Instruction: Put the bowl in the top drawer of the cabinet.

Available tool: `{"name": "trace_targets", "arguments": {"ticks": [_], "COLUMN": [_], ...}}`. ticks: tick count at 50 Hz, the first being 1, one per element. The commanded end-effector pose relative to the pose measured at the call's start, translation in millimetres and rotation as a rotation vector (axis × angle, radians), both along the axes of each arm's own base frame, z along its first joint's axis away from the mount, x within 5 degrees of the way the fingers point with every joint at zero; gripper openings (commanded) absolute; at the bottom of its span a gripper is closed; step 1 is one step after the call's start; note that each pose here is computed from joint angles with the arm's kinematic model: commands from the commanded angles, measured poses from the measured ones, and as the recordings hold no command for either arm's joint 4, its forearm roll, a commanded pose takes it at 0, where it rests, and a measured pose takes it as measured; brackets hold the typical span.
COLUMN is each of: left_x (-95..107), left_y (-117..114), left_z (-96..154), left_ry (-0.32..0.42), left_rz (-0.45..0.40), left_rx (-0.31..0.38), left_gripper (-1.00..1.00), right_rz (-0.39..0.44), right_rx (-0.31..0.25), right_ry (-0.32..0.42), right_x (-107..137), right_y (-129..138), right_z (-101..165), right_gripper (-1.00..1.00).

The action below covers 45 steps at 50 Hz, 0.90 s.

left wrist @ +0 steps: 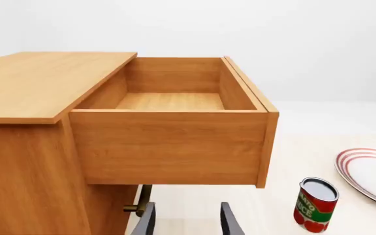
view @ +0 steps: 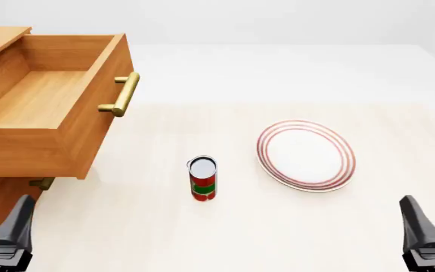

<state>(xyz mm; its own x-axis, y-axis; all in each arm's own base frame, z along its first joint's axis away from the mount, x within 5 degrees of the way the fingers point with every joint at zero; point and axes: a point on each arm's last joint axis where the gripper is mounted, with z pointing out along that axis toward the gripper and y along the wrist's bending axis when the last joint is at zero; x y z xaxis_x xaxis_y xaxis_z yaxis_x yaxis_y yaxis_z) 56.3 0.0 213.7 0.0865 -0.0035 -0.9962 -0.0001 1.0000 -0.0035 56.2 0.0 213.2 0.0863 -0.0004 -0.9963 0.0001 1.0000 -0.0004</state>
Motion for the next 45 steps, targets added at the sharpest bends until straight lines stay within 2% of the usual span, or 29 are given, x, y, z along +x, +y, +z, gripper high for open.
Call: {"name": "trace_targets", "arguments": {"ticks": [1, 13, 16, 21, 24, 32, 45], "left_x": [0.7, 0.5, -0.3, -0.5, -0.5, -1.2, -9.8], "left_y": [0.1, -0.4, -0.8, -1.5, -2.8, -4.1, -5.9], "left_z": [0.6, 0.5, 1.4, 2.8, 1.8, 5.9, 38.6], "left_ry": [0.005, 0.002, -0.009, -0.01, -0.003, 0.009, -0.002], "left_rz": [0.001, -0.007, -0.013, -0.029, -0.05, -0.075, -0.133], "left_rx": [-0.01, 0.0, 0.026, -0.017, 0.006, -0.002, -0.083], "left_gripper": [1.0, 1.0, 1.0, 1.0, 1.0, 1.0, 1.0], "right_rz": [0.0, 0.0, 0.0, 0.0, 0.0, -0.001, 0.0], "right_rx": [-0.001, -0.001, -0.001, -0.001, -0.001, -0.001, -0.001], "right_ry": [0.002, 0.007, 0.009, 0.011, 0.012, 0.015, 0.015], "right_x": [0.1, 0.0, 0.0, 0.0, 0.0, 0.0, 0.0], "right_y": [0.0, 0.0, 0.0, 0.0, 0.0, 0.0, 0.0], "right_z": [-0.2, -0.7, -0.9, -1.1, -1.2, -1.4, -1.4], "right_gripper": [1.0, 1.0, 1.0, 1.0, 1.0, 1.0, 1.0]}}
